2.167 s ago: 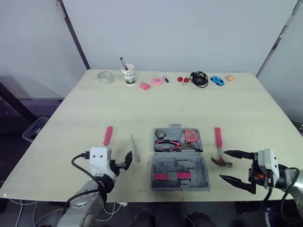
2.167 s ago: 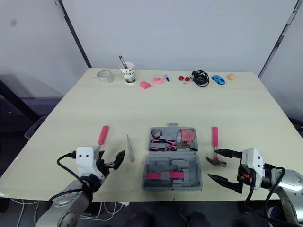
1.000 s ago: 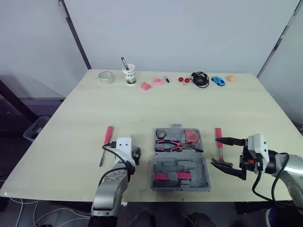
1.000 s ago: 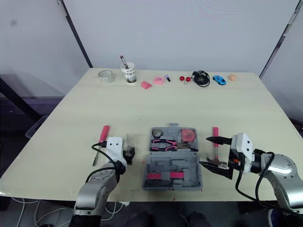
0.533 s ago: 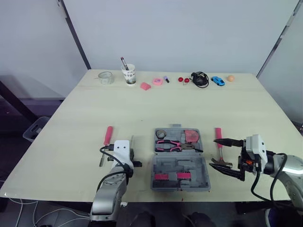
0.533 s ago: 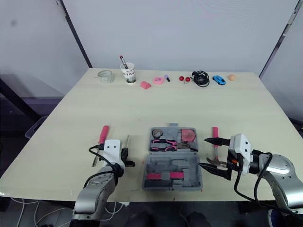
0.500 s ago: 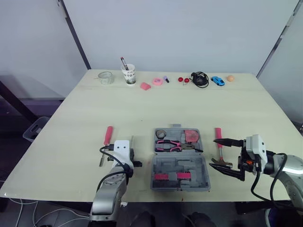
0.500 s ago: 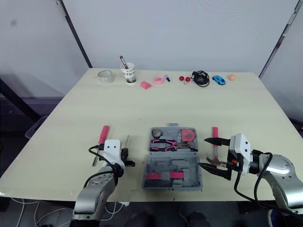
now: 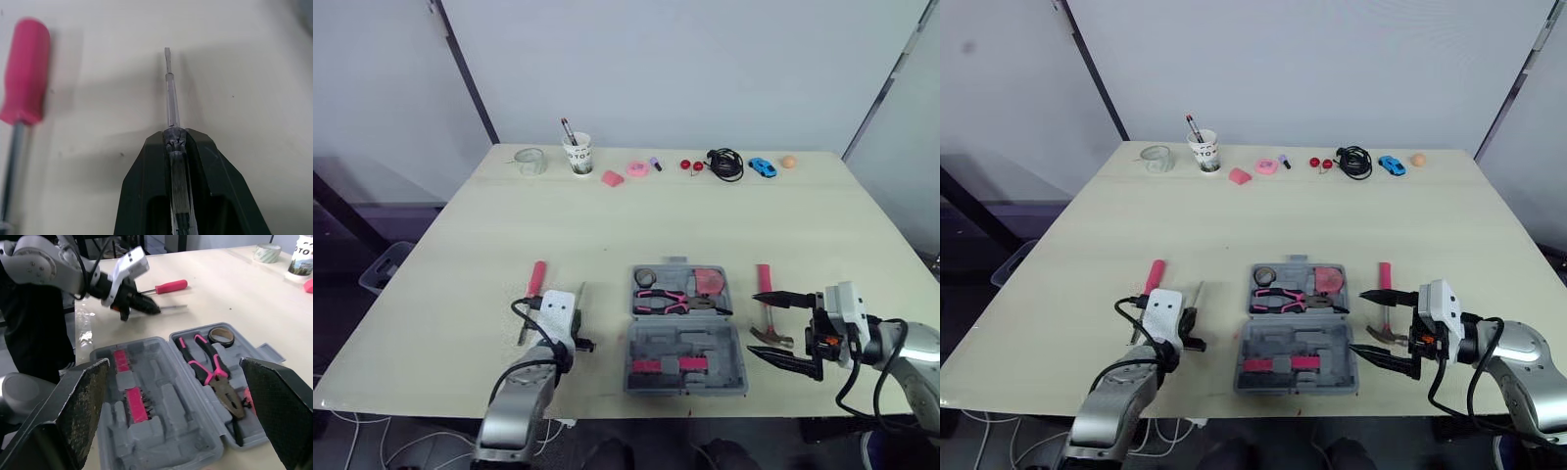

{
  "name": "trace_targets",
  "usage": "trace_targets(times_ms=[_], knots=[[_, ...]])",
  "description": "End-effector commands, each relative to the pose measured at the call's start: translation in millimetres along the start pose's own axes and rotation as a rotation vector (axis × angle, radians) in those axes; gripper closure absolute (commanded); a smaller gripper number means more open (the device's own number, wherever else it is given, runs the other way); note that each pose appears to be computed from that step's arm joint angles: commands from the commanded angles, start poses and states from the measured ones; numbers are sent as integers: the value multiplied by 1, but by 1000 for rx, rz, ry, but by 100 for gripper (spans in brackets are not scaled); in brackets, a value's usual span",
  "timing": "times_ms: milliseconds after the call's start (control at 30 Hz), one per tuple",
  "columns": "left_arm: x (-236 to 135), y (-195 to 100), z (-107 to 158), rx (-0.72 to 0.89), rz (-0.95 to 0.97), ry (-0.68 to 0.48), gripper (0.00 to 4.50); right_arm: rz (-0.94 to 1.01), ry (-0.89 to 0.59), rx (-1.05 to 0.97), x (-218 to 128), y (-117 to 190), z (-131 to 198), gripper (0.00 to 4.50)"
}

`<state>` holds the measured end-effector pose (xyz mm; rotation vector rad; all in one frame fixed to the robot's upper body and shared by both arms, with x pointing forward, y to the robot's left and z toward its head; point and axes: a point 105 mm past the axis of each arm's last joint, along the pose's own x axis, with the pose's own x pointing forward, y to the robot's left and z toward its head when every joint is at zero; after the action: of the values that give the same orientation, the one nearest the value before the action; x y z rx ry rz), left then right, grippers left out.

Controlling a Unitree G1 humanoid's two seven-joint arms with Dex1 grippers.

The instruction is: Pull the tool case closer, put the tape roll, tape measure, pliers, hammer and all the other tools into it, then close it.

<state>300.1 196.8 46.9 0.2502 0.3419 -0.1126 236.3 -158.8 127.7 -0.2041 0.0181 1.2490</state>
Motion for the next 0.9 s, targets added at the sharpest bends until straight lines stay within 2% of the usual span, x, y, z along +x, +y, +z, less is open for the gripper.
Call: trace_targets(times_ms=[33, 100, 167, 367, 600, 767, 900], knots=[[-11, -9, 33, 67, -152, -125, 446, -22, -13, -22, -8, -1, 7, 0], [-20, -16, 49, 40, -296, -178, 446, -33, -5, -19, -13, -1, 5, 0], [-28, -23, 62, 91, -435, -202, 446, -44, 0, -19, -17, -2, 3, 0], [-43, -42, 73, 289, -749, -194, 446, -71, 5, -21, -20, -2, 2, 0], [-39, -70, 81, 501, -961, -153, 446, -112, 20, -19, -27, -2, 3, 0], [-40, -89, 73, 574, -1139, -60, 446, -130, 43, -24, -34, -4, 0, 0], [-27, -95, 73, 610, -1168, -16, 446, -138, 41, -24, -35, -3, -2, 0]])
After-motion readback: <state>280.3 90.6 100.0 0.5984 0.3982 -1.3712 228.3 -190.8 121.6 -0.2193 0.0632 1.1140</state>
